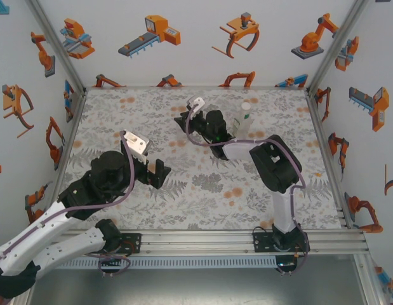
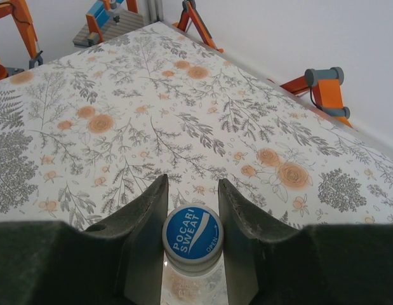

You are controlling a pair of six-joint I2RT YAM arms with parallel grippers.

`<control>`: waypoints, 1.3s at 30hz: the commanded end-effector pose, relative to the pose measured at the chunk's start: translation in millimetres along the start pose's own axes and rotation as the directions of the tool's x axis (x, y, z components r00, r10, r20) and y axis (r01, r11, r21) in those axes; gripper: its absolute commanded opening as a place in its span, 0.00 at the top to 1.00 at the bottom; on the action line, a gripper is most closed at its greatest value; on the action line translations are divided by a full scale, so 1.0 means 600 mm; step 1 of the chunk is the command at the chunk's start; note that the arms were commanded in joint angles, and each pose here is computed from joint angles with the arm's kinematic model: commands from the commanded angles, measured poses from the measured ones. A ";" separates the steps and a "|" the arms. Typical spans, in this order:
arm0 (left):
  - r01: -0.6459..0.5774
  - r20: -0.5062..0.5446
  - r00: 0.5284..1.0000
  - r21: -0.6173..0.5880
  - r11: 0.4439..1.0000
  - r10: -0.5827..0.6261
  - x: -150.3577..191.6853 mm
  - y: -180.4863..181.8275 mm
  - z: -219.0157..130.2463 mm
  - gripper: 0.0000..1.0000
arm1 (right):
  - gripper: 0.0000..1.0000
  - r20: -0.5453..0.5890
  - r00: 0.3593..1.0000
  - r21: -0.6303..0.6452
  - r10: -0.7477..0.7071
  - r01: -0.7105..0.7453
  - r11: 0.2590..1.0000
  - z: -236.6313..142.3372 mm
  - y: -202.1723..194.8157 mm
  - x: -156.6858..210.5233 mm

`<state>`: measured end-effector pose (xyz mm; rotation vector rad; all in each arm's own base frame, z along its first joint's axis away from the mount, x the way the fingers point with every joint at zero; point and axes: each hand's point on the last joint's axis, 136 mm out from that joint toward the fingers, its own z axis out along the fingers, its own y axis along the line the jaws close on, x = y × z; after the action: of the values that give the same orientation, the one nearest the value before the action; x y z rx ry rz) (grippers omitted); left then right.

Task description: Screw on the bottle caps

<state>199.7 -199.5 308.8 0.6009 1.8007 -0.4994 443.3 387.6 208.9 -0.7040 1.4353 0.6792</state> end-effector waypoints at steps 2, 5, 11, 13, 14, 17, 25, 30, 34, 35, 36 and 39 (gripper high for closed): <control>0.022 0.000 1.000 -0.017 1.000 -0.022 0.004 0.007 -0.002 0.03 | 0.67 0.027 0.999 -0.004 -0.036 0.036 0.999 0.001 -0.003 -0.008; 0.024 0.002 1.000 -0.014 1.000 -0.024 0.003 0.006 -0.002 0.03 | 0.55 0.031 0.999 -0.003 -0.037 0.037 0.999 0.002 -0.004 -0.014; 0.024 0.014 1.000 -0.015 1.000 -0.024 -0.001 0.007 -0.006 0.03 | 0.43 0.033 0.998 -0.007 -0.060 0.061 0.998 0.006 -0.004 -0.038; 0.021 0.006 1.000 -0.017 1.000 -0.020 0.002 0.008 -0.006 0.03 | 0.41 0.039 0.997 -0.004 -0.065 0.066 0.998 0.006 -0.005 -0.047; 0.020 0.000 1.000 -0.020 1.000 -0.020 0.004 0.009 -0.007 0.03 | 0.40 0.043 0.997 -0.003 -0.066 0.067 0.998 0.005 -0.005 -0.053; 0.017 -0.007 1.000 -0.029 0.999 -0.017 0.010 0.012 -0.008 0.03 | 0.38 0.061 0.995 -0.002 -0.075 0.076 0.997 0.001 -0.004 -0.079; -0.024 -0.015 1.000 -0.081 0.996 0.023 0.019 0.028 0.004 0.03 | 0.22 0.090 0.991 0.031 -0.097 0.095 0.995 -0.047 -0.002 -0.156; -0.075 -0.057 0.996 -0.140 0.987 0.068 0.031 0.046 0.022 0.03 | 0.06 0.080 0.992 0.079 -0.099 0.092 0.993 -0.110 -0.001 -0.178; -0.121 -0.071 0.991 -0.194 0.974 0.109 0.038 0.064 0.035 0.03 | 0.01 0.026 0.994 0.144 -0.108 0.103 0.984 -0.173 -0.007 -0.161; -0.133 -0.070 0.990 -0.210 0.969 0.121 0.039 0.070 0.038 0.03 | 0.01 0.005 0.993 0.163 -0.115 0.112 0.980 -0.191 -0.009 -0.154; -0.146 -0.075 0.988 -0.224 0.964 0.132 0.042 0.075 0.040 0.03 | 0.01 -0.006 0.993 0.183 -0.119 0.118 0.976 -0.206 -0.012 -0.153; -0.178 -0.083 0.984 -0.284 0.942 0.160 0.047 0.099 0.044 0.03 | 0.01 -0.071 0.990 0.260 -0.118 0.132 0.956 -0.262 -0.031 -0.131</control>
<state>237.4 -175.3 264.2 0.5867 1.8672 -0.1907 359.5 285.7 294.0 -0.6447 1.4264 0.4814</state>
